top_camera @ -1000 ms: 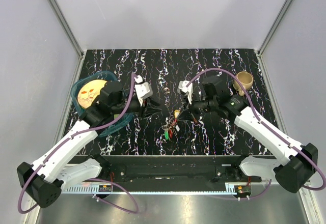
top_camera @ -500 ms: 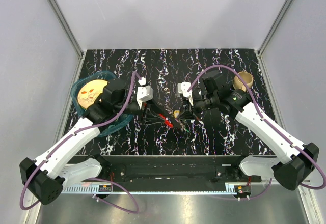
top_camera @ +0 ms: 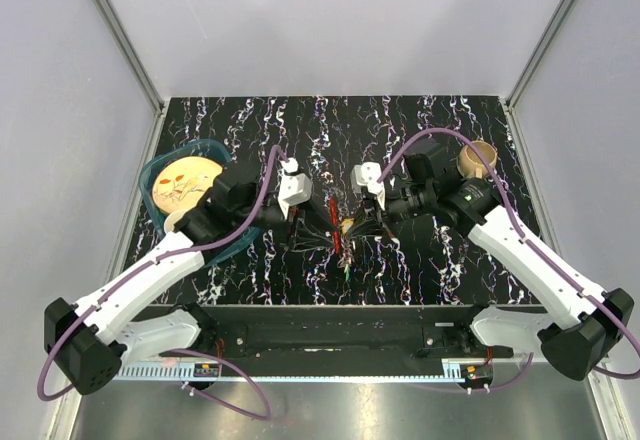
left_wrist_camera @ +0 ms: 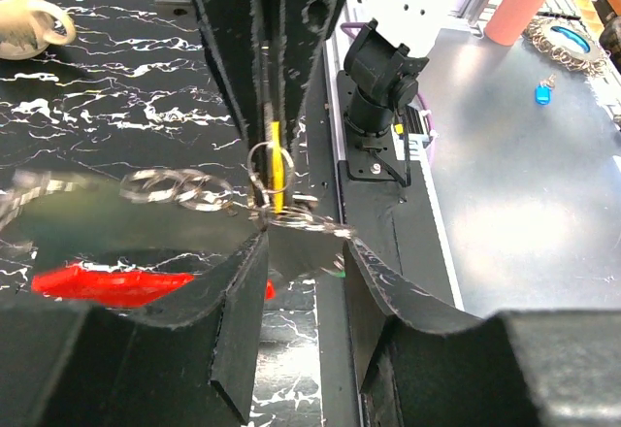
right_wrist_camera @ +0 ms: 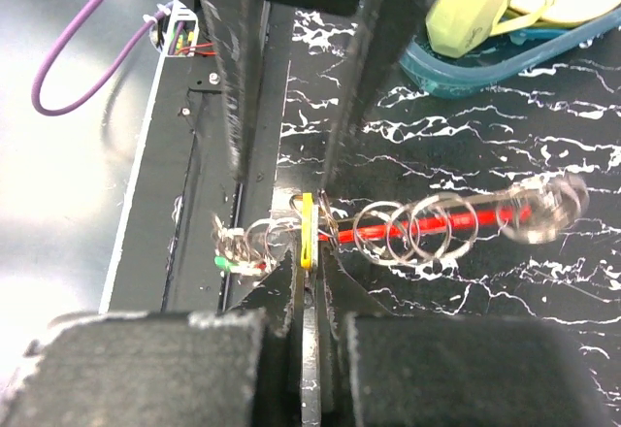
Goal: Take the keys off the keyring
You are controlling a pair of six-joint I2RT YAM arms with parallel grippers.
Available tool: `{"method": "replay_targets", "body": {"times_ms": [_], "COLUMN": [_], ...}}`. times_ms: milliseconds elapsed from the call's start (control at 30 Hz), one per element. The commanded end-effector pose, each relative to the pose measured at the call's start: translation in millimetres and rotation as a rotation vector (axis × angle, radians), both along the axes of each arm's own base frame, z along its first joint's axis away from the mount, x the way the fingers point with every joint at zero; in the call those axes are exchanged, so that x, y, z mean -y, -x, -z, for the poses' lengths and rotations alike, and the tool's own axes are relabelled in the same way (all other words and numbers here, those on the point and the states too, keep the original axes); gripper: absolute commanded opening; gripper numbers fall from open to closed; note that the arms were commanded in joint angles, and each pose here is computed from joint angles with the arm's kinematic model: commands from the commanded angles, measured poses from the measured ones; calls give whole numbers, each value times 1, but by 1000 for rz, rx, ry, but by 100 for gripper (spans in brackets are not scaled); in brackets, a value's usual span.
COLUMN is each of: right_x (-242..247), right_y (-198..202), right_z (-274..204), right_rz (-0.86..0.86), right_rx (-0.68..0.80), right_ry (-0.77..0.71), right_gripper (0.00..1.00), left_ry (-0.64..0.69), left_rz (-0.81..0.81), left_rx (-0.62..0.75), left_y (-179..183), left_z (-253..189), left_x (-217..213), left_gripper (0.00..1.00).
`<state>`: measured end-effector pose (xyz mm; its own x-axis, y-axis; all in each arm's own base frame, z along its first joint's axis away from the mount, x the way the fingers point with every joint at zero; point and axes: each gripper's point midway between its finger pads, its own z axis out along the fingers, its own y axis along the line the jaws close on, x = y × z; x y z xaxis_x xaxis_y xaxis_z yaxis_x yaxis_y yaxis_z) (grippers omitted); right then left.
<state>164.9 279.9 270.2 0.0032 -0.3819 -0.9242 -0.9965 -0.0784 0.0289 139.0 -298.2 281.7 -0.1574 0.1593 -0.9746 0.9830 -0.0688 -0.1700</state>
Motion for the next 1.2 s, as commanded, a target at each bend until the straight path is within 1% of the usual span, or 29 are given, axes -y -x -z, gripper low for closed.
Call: {"method": "replay_targets", "body": {"times_ms": [0, 200, 567, 867, 1167], "right_x": [-3, -2, -2, -3, -5], "right_y": [12, 19, 15, 11, 8], "right_z": [-30, -30, -31, -33, -32], "right_rz": [-76, -111, -86, -51, -31], "right_rx": [82, 82, 92, 81, 56], "right_ry": [-107, -121, -113, -114, -108], "right_gripper": [0, 0, 0, 0, 0], "left_ry": [60, 59, 82, 85, 109], "left_rz": [-10, 3, 0, -44, -96], "left_rx": [80, 80, 123, 125, 185], "left_y": [-11, -14, -10, -12, -16], "left_z": [-18, -18, -28, -31, -40], "left_x": [10, 16, 12, 12, 11], "left_gripper": [41, 41, 41, 42, 42]}}
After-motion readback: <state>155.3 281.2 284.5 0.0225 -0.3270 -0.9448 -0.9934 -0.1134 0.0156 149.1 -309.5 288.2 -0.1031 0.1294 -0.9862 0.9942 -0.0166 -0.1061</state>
